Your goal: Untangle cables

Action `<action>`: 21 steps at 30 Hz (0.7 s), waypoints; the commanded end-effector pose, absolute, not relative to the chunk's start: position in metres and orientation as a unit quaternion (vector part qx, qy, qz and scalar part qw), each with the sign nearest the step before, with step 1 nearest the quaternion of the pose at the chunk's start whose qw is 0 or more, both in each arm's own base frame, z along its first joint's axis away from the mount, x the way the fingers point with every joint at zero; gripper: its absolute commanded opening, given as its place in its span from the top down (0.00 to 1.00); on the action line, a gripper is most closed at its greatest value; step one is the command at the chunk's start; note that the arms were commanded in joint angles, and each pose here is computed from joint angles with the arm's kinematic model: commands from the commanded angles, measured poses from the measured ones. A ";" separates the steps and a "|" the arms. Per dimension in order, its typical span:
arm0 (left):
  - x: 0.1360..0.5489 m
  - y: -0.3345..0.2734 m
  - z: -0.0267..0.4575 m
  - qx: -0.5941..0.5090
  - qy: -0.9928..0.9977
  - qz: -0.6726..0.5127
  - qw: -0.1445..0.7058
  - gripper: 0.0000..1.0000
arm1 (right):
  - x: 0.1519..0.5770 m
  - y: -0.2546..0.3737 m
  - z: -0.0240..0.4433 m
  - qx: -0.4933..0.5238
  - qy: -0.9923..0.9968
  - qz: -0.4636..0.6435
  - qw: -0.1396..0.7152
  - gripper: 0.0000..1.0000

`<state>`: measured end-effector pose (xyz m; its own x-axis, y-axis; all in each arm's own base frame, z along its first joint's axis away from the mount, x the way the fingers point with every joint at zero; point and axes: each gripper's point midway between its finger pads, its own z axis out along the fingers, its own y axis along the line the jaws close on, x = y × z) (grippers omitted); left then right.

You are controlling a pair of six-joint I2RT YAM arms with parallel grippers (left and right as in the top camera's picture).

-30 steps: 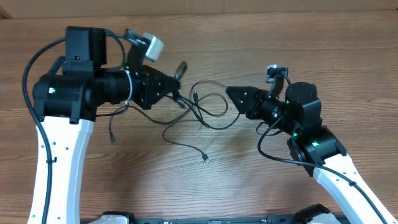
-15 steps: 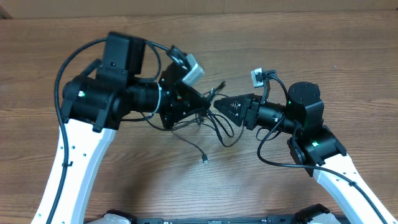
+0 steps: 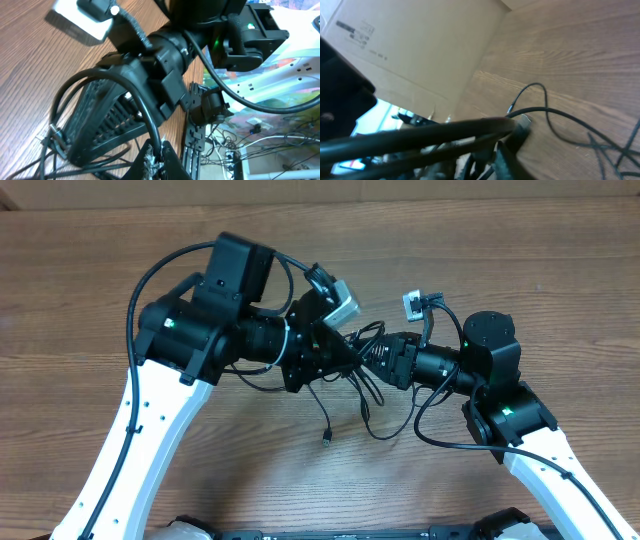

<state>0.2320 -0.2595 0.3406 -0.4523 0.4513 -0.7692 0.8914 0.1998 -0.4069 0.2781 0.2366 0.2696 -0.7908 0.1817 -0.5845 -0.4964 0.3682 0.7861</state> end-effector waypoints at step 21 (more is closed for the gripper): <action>0.255 -0.245 0.348 0.444 0.741 -0.411 0.292 0.96 | 0.282 0.183 0.171 0.063 0.895 0.372 0.238 0.91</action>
<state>0.2531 -0.2514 0.3364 -0.4571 0.4353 -0.7756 0.8888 0.2554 -0.3805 0.2782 0.1861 0.1692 -0.8921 0.2827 -0.3525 -0.0563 0.7045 0.7075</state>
